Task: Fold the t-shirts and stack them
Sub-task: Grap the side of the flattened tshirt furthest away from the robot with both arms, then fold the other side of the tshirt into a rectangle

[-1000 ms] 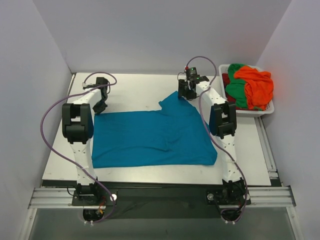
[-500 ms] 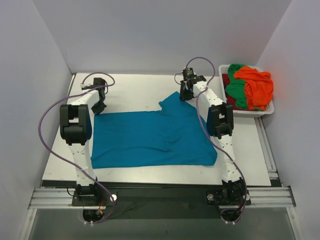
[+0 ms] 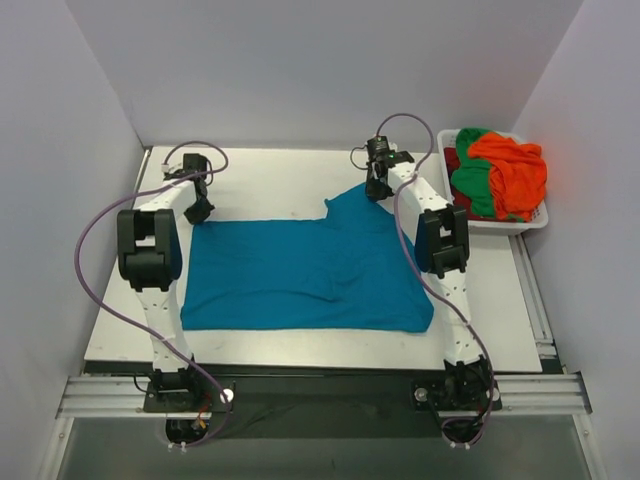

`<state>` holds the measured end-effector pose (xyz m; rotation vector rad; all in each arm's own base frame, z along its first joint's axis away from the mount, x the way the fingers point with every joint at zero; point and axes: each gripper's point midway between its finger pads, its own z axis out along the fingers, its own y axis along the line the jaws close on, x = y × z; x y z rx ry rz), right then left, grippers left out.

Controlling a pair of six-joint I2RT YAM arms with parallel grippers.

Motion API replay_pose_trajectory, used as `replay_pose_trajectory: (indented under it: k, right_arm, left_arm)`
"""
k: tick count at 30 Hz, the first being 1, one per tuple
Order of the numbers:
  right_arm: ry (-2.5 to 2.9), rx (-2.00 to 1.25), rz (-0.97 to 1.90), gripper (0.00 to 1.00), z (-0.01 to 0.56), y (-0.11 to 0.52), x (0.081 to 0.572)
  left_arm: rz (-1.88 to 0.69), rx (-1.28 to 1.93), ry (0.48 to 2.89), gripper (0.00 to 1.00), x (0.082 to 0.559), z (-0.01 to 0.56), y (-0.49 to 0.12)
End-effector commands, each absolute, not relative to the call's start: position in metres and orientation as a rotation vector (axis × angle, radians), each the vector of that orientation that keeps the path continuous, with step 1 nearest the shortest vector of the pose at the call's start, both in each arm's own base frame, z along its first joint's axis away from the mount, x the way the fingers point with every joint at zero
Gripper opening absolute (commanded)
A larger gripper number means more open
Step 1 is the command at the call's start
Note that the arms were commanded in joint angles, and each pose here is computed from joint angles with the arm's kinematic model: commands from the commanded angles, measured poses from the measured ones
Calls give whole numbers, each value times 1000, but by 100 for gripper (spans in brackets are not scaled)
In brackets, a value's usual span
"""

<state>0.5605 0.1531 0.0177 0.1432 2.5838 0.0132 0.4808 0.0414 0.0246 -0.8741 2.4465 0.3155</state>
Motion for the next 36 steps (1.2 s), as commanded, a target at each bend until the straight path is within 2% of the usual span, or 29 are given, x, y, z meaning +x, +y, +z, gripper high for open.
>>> replay_pose_trajectory:
  k: [1,9,16,26,36]
  right_arm:
    - [2481,191,-73,0,73,114,571]
    - [2399,183,-61,0,109,104,579]
    - [2410,191,-63,0,114,100,562]
    - [2428,262,-58,0,124,89,513]
    - [2417,331,-19,0,131,84,446]
  left_arm:
    - [162,-828,2365,0,512,51,30]
    - [11,-818,2287,0,544,69,29]
    - [-96,-797,2248,0,555,82,25]
    - [-268,-781,2215,0,536,89,13]
    - [-275,-786,2184,0,493,106,12]
